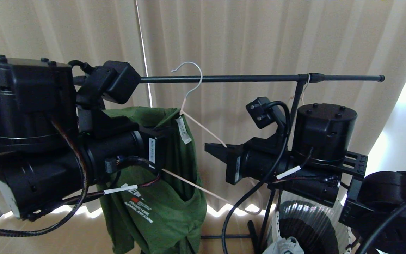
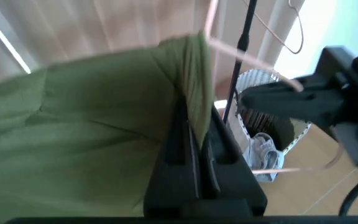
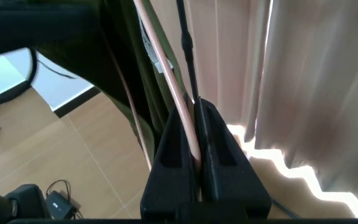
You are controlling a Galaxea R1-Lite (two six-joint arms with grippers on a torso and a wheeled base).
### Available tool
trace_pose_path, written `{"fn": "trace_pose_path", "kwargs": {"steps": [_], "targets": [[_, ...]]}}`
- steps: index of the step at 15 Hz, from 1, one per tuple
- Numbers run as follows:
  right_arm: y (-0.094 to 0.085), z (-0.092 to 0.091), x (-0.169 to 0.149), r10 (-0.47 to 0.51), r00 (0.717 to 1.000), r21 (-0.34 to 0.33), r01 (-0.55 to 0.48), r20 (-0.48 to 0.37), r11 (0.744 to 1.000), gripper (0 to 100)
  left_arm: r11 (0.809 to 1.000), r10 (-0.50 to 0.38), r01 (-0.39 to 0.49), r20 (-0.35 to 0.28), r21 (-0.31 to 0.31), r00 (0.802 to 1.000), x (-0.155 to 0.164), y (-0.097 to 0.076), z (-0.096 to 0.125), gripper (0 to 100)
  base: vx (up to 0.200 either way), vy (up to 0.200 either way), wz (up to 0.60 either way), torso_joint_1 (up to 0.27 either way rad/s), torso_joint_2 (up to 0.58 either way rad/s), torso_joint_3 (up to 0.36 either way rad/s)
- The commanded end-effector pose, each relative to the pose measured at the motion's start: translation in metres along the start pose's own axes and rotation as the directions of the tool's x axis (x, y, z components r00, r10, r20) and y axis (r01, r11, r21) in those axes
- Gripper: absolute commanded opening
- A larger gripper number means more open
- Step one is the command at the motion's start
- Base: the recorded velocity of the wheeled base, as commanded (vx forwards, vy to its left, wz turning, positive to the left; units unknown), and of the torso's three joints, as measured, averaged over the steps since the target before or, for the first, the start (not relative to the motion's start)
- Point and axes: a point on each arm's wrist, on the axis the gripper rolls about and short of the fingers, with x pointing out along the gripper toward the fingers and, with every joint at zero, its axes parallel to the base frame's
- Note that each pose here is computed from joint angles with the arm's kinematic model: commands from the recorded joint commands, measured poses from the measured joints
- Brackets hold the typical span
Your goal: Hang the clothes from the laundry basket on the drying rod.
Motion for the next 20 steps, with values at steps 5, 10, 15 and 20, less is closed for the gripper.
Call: {"fn": "trace_pose_path", "kwargs": {"steps": [5,10,15,20], "targets": [[0.005,0.013,-0.015,0.011,0.999,-0.008,-0.011,0.047,1.000,0,1.000,-0.008,0.008,-0.005,0.007,1.000,-0.002,-0.001,-0.005,100,0.000,0.000,0.00,0.000,0.00,0.000],[0.005,0.023,-0.040,0.002,0.997,-0.026,0.000,0.081,1.000,0,0.997,-0.026,0.026,0.009,0.079,1.000,-0.022,-0.001,-0.009,100,0.000,0.000,0.00,0.000,0.00,0.000],[-0.019,0.023,-0.072,-0.090,0.992,-0.102,0.099,0.085,0.990,0,0.981,-0.009,-0.006,0.076,0.195,0.997,-0.049,0.018,-0.003,100,0.000,0.000,0.00,0.000,0.00,0.000],[-0.023,0.024,-0.082,-0.035,0.999,-0.127,0.039,0.030,0.991,0,0.924,-0.095,0.024,0.168,0.382,0.981,-0.049,0.034,0.007,100,0.000,0.000,0.00,0.000,0.00,0.000]]}}
